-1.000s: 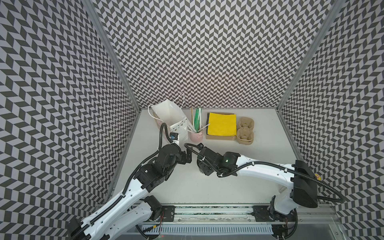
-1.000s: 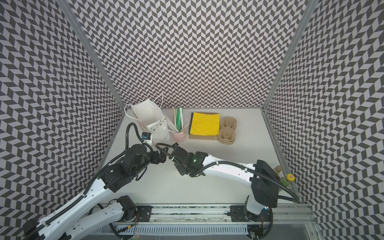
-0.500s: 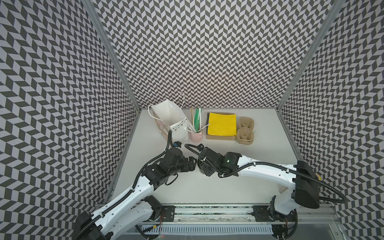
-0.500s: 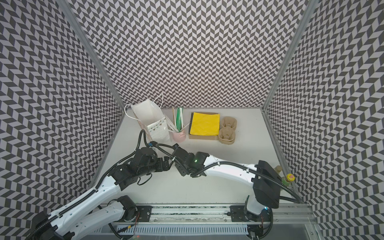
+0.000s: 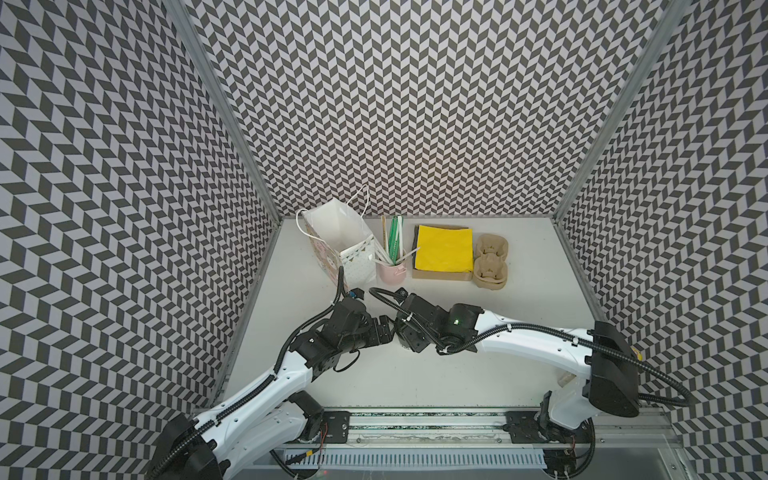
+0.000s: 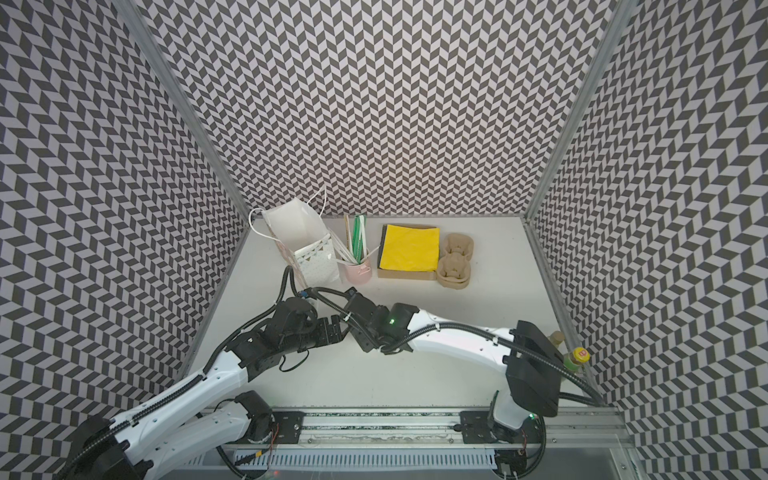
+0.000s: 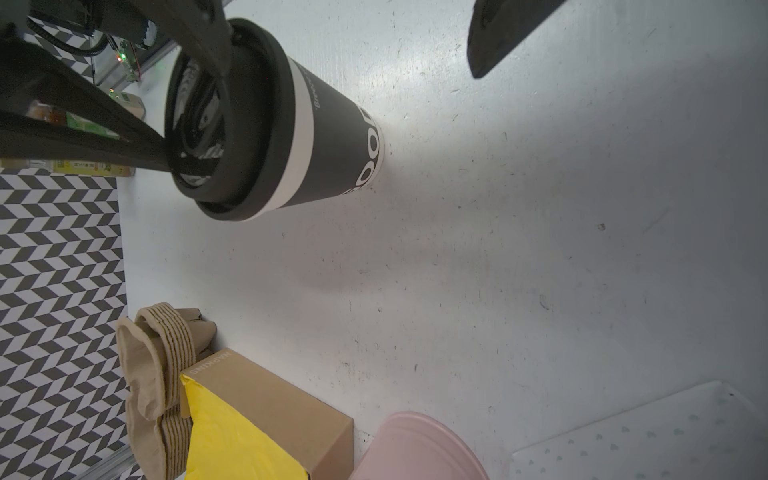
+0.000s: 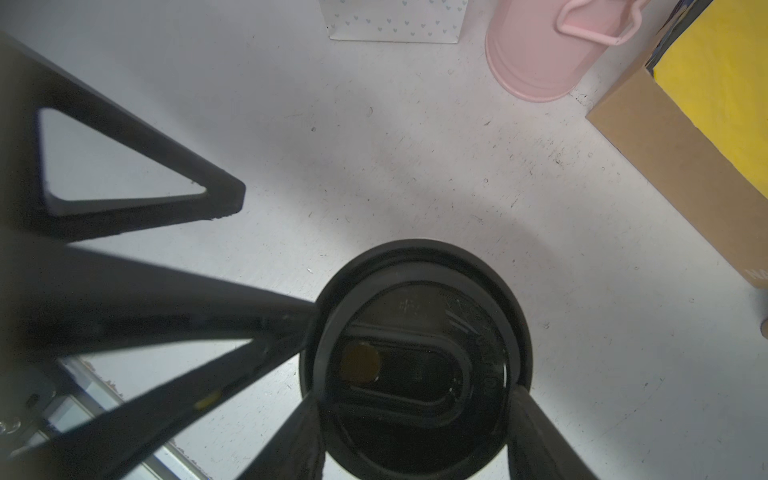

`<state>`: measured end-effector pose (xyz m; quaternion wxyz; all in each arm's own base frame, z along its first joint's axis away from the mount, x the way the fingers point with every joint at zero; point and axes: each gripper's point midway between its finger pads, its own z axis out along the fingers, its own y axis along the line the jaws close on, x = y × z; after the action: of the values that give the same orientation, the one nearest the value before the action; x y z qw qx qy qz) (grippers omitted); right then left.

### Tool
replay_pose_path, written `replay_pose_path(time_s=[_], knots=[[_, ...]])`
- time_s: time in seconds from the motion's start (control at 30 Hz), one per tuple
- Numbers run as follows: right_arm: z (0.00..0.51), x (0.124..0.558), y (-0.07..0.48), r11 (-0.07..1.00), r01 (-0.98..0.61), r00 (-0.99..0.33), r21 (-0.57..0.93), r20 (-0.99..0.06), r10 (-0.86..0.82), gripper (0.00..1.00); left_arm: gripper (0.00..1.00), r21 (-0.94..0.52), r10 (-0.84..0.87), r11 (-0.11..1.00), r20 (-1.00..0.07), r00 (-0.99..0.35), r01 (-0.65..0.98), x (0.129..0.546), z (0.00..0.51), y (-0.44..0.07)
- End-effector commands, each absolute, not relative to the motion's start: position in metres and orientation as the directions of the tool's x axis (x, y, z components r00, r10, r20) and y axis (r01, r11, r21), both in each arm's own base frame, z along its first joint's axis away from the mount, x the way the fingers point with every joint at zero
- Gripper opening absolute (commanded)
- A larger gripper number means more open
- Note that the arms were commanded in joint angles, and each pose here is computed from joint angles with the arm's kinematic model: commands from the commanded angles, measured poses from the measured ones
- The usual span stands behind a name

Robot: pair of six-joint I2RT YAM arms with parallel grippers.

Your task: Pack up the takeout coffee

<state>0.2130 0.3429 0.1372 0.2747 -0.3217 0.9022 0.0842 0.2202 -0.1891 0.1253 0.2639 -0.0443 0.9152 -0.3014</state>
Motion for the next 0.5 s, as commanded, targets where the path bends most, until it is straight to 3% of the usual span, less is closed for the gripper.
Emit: replay_pose_path(time_s=[0.0,0.47], knots=[[0.114,0.194,0.328,0.755,-0.655,-0.667,-0.031,-0.446,-0.596,0.61,0.88,-0.596,-0.268,0.800,-0.456,-0.849,0.068,0.229,0.130,-0.191],[0.108,0.191,0.327,0.744,-0.668,-0.662,-0.021,-0.438,-0.608,0.61,0.84,-0.604,-0.295,0.797,-0.425,-0.856,0.025,0.240,0.112,-0.186]])
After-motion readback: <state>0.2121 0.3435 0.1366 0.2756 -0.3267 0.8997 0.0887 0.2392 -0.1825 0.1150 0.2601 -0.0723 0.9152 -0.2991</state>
